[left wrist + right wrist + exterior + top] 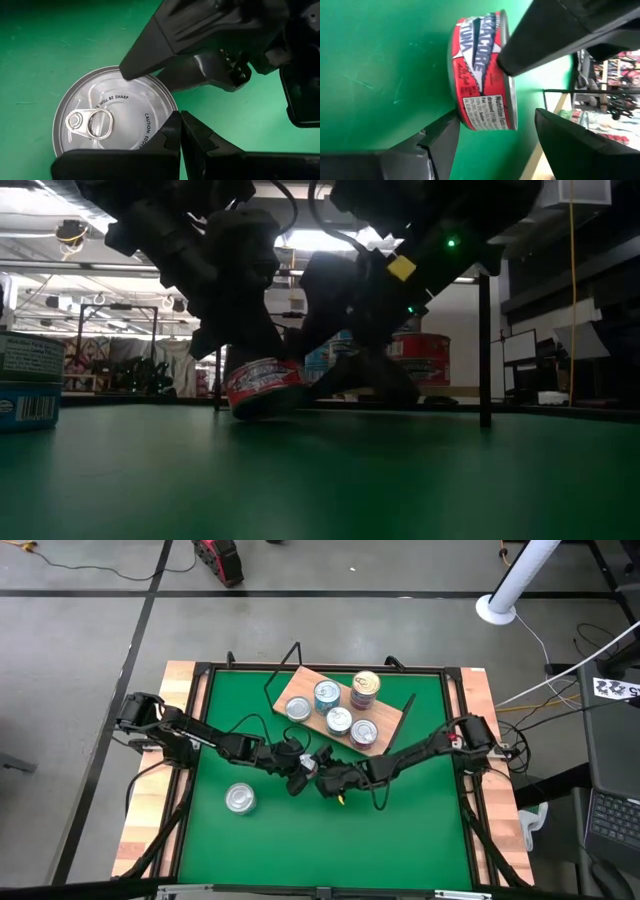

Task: Stack canned seafood by type on shelf
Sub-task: Stack the red tuna can on top of the red tuna can on the shelf

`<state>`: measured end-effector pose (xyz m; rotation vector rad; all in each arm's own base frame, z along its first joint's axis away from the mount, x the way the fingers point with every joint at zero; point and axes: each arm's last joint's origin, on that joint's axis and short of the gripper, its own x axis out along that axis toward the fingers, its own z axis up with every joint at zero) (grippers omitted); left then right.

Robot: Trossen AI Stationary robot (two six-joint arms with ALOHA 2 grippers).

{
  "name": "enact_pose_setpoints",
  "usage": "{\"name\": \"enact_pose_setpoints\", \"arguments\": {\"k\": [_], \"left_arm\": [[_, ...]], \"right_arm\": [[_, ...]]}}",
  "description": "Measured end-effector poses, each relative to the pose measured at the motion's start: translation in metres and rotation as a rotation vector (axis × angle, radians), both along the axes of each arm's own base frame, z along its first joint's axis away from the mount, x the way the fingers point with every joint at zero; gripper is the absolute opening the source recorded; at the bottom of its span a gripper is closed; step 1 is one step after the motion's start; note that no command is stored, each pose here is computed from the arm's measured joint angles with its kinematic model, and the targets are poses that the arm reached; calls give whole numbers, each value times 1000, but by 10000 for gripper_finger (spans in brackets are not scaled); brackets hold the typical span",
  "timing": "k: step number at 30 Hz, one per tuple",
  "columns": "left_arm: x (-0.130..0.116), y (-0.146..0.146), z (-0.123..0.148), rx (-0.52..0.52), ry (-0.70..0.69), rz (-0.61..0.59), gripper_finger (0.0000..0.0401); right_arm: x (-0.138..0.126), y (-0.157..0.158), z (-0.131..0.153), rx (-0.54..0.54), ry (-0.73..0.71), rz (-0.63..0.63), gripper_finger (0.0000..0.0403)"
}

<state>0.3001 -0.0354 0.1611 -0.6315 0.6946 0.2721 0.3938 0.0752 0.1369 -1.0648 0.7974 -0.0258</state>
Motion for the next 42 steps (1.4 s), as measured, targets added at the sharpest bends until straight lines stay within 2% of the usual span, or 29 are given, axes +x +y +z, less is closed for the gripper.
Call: {"name": "enact_pose_setpoints", "arguments": {"k": [11, 19, 25, 28, 31, 36, 42], "left_arm": [[0, 0, 0, -1, -2, -1, 0], [0, 0, 0, 1, -2, -2, 0], [0, 0, 1, 47, -4, -39, 2], [0, 0, 1, 82, -3, -74, 19], [0, -1, 1, 122, -4, -132, 53], [-2, 0, 9, 266, -21, -261, 102], [-9, 0, 31, 334, -98, -303, 117]], "right_arm": [[2, -3, 0, 42, 1, 33, 247], [1, -3, -1, 45, 7, 38, 181], [1, -2, -2, 46, 14, 45, 130], [0, 0, -2, 46, 17, 47, 123], [-1, 6, -2, 44, 16, 55, 126], [-5, 21, -1, -3, 0, 41, 127], [-10, 35, 1, -70, -15, 14, 126]]}}
